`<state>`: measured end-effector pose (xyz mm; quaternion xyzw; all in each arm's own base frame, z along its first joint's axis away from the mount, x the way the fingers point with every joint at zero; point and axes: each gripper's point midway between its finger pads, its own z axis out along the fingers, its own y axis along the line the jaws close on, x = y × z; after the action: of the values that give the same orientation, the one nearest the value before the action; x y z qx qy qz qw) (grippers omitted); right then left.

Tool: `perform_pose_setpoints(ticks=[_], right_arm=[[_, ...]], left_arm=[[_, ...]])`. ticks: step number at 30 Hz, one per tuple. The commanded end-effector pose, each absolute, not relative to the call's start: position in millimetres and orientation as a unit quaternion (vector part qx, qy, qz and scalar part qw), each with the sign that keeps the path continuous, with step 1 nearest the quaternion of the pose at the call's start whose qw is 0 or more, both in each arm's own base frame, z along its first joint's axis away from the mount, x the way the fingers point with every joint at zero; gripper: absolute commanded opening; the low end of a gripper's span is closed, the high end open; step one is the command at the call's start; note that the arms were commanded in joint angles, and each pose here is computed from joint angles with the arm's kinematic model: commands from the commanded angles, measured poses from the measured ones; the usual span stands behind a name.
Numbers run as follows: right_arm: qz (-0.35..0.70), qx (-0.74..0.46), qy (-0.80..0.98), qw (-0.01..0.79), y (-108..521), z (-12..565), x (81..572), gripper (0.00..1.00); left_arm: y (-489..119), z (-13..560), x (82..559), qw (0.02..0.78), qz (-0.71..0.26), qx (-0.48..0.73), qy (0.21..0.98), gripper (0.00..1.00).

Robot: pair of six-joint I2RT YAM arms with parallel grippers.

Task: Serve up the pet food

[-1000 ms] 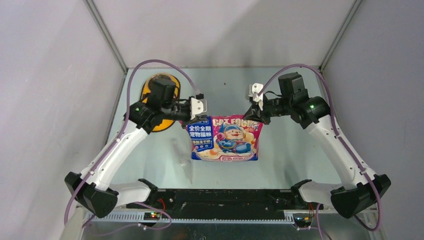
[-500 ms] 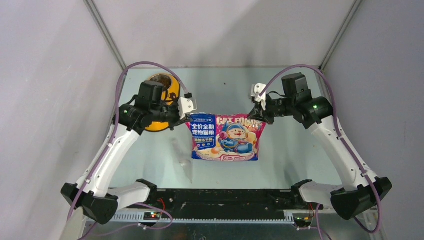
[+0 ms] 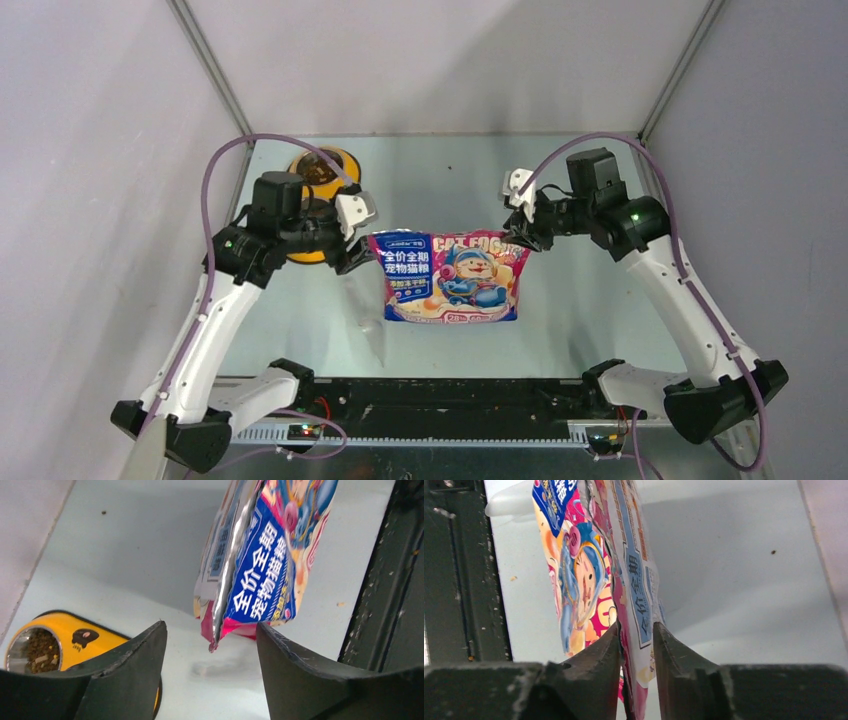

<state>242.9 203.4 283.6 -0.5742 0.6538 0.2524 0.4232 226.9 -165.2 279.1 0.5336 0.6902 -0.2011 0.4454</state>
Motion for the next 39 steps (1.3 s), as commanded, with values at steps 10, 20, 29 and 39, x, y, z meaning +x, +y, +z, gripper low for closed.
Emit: perform_pose_setpoints(ticks=[10,20,29,39], right_arm=[[0.263,-0.617,0.615,0.415,277.7,308.0,248.3,0.53],[0.269,-0.623,0.612,0.407,308.0,300.9,259.4,0.36],[0.202,-0.614,0.619,0.446,284.4,307.3,267.5,0.07],[0.184,-0.624,0.614,0.446,268.7,306.4,257.5,0.00]], left_arm=[[-232.3,313.4,235.7,0.476,-0.301,0.561,0.607,0.73],[-240.2,297.5,242.4,0.455,-0.283,0.588,0.606,0.36],[-224.5,283.0,246.1,0.448,-0.240,0.589,0.628,0.00],[-221.3,281.8,246.9,0.445,-0.235,0.580,0.641,0.00]])
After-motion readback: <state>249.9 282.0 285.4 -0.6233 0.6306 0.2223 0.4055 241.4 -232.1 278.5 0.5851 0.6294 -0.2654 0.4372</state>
